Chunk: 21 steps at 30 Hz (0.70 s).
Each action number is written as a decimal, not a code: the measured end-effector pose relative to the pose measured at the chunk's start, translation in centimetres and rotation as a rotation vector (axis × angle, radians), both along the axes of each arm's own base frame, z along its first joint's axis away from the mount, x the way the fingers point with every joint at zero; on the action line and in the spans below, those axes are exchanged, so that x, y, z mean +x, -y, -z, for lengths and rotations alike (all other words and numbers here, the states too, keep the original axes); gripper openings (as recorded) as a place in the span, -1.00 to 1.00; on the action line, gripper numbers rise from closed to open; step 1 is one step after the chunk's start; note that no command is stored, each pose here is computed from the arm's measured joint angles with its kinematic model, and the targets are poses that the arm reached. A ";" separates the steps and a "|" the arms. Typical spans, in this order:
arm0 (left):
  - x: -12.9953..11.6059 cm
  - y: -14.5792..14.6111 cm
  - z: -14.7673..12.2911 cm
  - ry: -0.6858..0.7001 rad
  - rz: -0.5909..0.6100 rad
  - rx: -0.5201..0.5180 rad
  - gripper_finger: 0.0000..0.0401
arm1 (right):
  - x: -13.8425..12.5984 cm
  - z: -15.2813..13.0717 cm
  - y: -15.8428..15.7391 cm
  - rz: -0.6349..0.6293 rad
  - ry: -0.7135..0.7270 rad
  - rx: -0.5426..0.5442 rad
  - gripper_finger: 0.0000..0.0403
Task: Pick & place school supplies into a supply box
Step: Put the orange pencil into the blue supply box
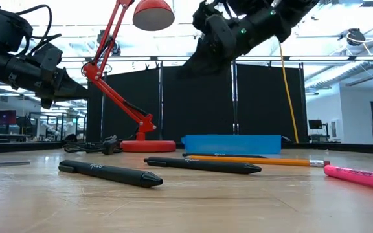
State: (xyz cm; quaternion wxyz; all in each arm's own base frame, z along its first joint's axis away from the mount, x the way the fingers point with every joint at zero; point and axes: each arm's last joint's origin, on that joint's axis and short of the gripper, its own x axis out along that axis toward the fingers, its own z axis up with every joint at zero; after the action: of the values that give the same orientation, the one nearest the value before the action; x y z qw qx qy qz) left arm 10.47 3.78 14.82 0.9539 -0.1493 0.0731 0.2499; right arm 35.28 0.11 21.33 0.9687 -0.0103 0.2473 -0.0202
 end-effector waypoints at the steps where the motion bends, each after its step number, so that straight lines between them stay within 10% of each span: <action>1: 0.0 0.0 0.0 0.001 -0.004 -0.002 -0.85 | 0.0 0.1 -0.3 0.006 -0.007 0.025 -1.00; 21: 0.2 0.4 0.4 0.028 0.127 -0.171 -0.85 | -4.5 3.0 -10.3 0.192 -0.357 0.161 -1.00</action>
State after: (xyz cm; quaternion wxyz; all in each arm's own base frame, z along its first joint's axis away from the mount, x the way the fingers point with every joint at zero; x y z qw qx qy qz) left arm 10.64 3.33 14.46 0.9525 -0.2287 0.0903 0.1797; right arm 30.79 10.38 18.32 0.9008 0.0870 0.4157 -0.0904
